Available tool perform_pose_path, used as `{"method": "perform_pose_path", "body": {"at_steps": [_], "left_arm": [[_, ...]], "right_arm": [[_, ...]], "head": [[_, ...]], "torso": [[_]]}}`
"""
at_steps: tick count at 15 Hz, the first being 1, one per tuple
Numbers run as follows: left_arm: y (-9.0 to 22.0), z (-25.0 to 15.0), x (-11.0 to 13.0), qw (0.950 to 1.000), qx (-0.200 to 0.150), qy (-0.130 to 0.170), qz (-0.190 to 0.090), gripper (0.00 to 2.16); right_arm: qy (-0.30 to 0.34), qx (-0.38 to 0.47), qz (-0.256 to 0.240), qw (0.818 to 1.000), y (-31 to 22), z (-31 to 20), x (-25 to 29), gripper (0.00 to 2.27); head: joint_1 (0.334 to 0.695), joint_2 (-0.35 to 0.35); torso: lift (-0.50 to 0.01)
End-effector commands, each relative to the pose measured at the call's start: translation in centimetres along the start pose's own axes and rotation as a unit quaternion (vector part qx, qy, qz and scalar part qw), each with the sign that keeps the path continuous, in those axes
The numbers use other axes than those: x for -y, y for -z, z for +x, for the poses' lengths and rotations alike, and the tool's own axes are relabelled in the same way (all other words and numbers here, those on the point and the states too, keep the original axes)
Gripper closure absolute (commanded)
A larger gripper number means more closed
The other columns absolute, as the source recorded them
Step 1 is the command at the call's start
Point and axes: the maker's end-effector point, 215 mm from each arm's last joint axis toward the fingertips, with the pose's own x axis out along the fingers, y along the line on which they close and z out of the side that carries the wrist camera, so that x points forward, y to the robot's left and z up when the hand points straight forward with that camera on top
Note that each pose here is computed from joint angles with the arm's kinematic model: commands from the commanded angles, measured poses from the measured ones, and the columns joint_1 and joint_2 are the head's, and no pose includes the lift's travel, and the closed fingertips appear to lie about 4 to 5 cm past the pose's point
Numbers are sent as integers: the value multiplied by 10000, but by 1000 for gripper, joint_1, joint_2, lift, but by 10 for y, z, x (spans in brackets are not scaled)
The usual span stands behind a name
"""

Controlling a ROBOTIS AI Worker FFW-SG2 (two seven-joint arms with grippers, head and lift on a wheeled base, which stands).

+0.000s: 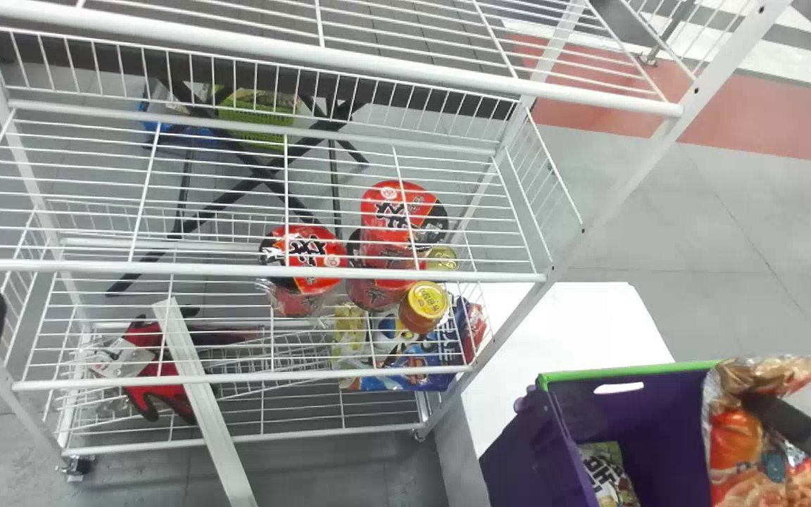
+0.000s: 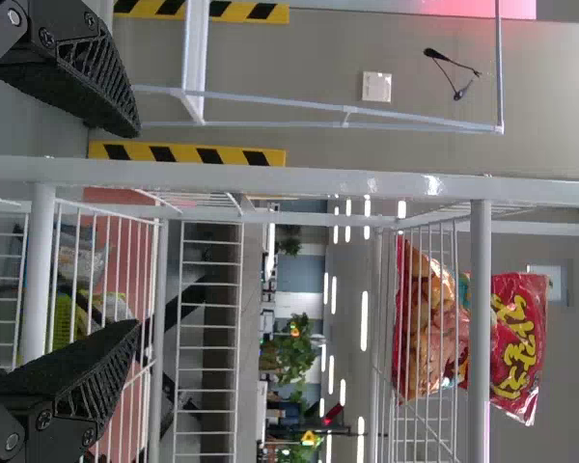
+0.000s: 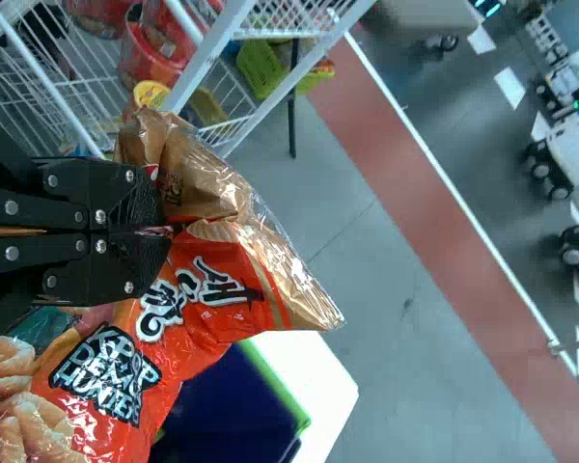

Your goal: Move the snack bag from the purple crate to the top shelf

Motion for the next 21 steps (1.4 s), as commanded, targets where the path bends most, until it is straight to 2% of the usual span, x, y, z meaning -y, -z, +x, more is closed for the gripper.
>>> {"method": "perform_pose_path", "body": {"at_steps": [1,8,17,21], "left_arm": [[0,-1,2,10000,-44,26,18,124],[1,-4,6,9999,-87,54,77,124],[4,-7,15,9998,-144,91,96,124],[3,-9,16,9998,-143,81,100,124]], "right_arm": [[-183,138,-193,9996,-10,-5,-26,2145],[-837,399,-837,9922,-30,-18,-97,2145],[-1635,468,-1065,9797,-31,-32,-149,2145],[-1784,459,-1157,9760,-29,-34,-162,2145]], "head": [[695,-350],[695,-350],[695,-302],[695,-270]], "torso": [[-340],[-312],[-276],[-261]]}}
